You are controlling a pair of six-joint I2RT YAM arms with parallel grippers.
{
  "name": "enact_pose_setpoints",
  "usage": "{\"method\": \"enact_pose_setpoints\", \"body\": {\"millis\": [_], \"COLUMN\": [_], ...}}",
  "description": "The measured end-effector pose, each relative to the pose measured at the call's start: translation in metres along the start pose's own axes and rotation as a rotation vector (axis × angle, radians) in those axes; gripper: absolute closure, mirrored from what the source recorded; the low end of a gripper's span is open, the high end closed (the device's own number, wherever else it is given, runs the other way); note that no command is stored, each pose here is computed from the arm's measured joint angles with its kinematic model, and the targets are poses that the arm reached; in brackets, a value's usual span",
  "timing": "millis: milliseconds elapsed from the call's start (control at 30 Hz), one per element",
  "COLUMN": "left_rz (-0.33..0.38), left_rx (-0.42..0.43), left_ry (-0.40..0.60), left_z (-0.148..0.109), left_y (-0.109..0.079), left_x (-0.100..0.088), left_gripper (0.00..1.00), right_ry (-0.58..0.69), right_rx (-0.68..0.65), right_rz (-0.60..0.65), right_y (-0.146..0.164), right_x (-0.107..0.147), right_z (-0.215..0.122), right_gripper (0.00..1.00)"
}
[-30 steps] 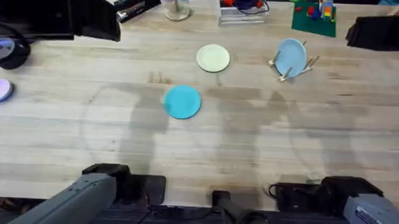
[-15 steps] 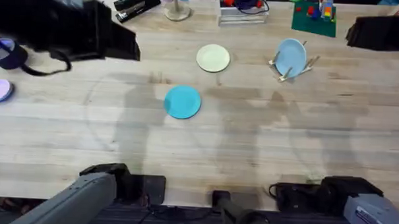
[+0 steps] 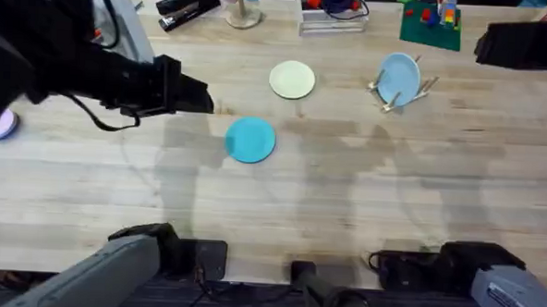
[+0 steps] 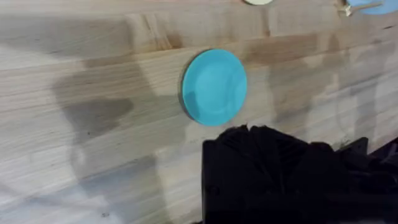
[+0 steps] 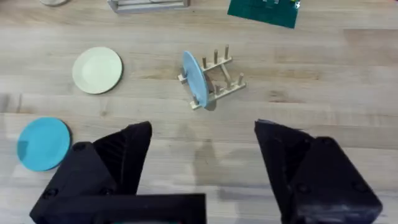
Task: Pick up the plates from the table one by one and place each into a slot on the dish rack.
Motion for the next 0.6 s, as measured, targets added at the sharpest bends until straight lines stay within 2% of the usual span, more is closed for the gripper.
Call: {"method": "enact_pose_setpoints", "body": {"millis": [300,600], "left_rz": [-0.046,-0.087], "left_rx": [0.028,0.043], "left_ry": [0.072,0.135], "left_z": [0.040,0.069], "left_y": [0.020,0.037], "left_x": [-0.004,0.001], "left_gripper": [0.959,0.959], "right_ry": [0.000,0.000], "right_rx": [0.000,0.000], "right_rz": [0.000,0.000], "right_y": [0.000,0.000], "right_x": [0.000,0.000], "right_z": [0.000,0.000], "right_gripper": [0.007,0.006]}}
Point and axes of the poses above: each hand's point on the last joint's axis, 136 mm out from that joint toward the fingers, its own z axis out along the fingers, its own y axis along the line the jaws close on, x = y × z, the point moved 1 cm from there along -z, back along the fingers, and after that the axes turned 14 degrees about -z, right-handed, at the moved point
